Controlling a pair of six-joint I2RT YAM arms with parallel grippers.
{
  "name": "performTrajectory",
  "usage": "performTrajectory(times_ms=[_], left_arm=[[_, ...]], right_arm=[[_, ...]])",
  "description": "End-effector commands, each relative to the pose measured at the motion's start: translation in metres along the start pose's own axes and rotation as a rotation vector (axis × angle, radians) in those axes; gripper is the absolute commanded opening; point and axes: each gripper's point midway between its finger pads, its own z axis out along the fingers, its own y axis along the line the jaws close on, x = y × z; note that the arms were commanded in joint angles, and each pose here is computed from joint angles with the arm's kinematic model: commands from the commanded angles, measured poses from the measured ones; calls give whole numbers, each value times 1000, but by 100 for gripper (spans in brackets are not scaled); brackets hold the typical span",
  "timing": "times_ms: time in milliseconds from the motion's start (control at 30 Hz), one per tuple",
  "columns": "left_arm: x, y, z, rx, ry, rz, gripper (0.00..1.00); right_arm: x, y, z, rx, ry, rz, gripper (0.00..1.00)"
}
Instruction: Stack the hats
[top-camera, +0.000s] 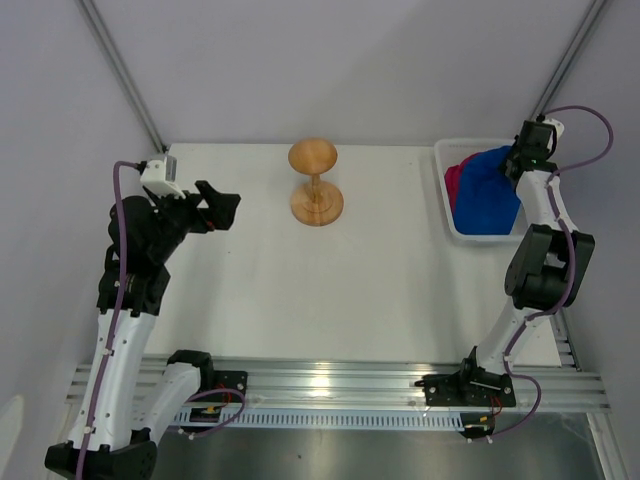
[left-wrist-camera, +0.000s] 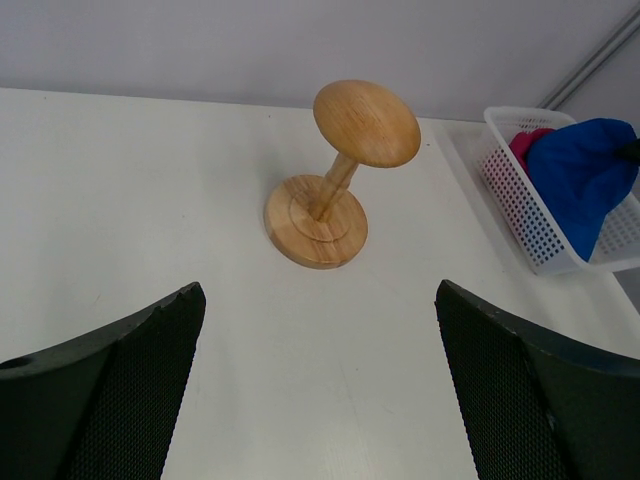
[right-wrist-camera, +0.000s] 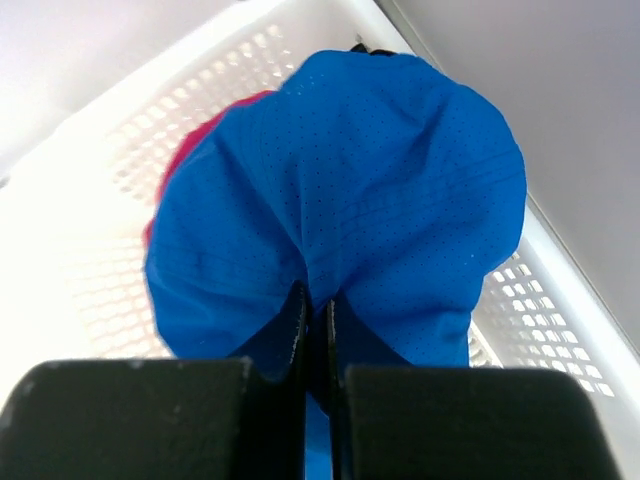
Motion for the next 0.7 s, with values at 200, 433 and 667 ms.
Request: performTrajectory(times_ms=[200, 433, 667], left_arm=[[-13, -11, -8, 56, -43, 37, 100], [-14, -16, -11, 81, -46, 40, 99], [-17, -16, -15, 73, -62, 41, 99]], right_arm=[[-114, 61, -124, -227, -308, -55, 0], [-159, 116, -207, -133, -493, -210, 0], [-152, 258, -319, -936, -448, -100, 0]])
